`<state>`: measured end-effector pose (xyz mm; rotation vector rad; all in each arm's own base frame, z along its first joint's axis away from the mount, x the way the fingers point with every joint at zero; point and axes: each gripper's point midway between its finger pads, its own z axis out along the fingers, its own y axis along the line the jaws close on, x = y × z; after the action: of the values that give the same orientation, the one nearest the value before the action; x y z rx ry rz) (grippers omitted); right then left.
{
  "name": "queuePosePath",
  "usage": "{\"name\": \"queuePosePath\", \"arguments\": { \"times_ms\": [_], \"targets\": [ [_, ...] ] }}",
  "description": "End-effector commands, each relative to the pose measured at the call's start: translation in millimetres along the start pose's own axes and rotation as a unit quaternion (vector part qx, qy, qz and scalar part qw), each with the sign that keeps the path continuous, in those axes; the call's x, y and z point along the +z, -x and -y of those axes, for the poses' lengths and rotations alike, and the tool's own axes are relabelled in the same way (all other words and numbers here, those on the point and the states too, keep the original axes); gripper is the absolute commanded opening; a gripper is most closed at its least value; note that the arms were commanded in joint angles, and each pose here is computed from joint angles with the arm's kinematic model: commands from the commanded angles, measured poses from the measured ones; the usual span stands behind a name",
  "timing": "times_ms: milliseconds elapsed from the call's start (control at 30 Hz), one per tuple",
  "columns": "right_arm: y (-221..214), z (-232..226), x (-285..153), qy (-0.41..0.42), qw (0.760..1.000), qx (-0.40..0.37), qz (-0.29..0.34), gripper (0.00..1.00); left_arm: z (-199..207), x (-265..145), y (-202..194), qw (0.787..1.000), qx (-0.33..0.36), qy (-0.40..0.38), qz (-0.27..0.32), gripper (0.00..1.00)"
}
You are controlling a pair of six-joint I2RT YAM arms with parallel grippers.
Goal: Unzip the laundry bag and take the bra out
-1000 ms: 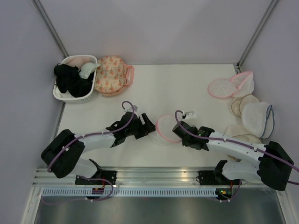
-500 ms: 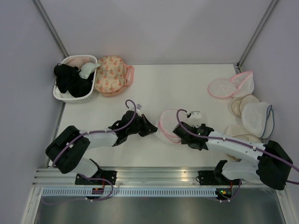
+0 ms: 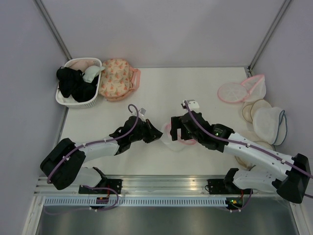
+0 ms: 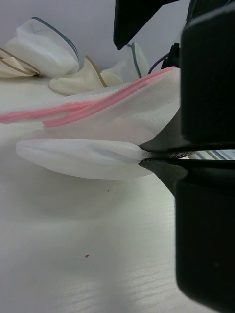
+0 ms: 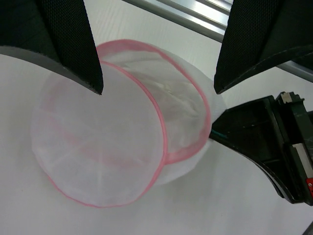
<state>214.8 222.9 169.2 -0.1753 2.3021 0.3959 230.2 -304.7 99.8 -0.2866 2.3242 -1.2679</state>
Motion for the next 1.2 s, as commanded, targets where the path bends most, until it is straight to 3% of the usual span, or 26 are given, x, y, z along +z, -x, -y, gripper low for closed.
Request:
{"name": "queuePosePath", "arguments": {
  "times_ms": [0, 267, 433, 700, 767, 1000, 1167],
  "targets": [
    [22, -36, 11, 0.053, 0.998, -0.030, 0.009, 0.98, 6, -8, 2, 0.999, 0.027, -0.015, 0.007, 0.02],
    [30, -30, 77, -0.067, 0.995, -0.074, -0.024, 0.98, 8, -24, 5, 0.998, 0.051, -0.010, 0.019, 0.02],
    [2, -11, 106, -0.120, 0.983, -0.099, -0.094, 0.98, 1, -32, 4, 0.998, 0.046, -0.006, 0.032, 0.02],
    [20, 45, 53, -0.248, 0.962, -0.095, -0.061, 0.98, -15, -35, 2, 0.998, 0.034, 0.014, 0.042, 0.02],
    [8, 60, 38, -0.265, 0.956, -0.096, -0.076, 0.98, -17, -38, 5, 0.998, 0.033, 0.019, 0.052, 0.02],
    [-39, 78, -17, -0.201, 0.971, -0.052, -0.119, 0.98, -31, -51, 14, 0.995, 0.018, 0.043, 0.090, 0.02],
    [-56, 114, -58, -0.252, 0.958, -0.042, -0.132, 0.98, -39, -57, 16, 0.993, 0.005, 0.055, 0.103, 0.02]
  ]
}}
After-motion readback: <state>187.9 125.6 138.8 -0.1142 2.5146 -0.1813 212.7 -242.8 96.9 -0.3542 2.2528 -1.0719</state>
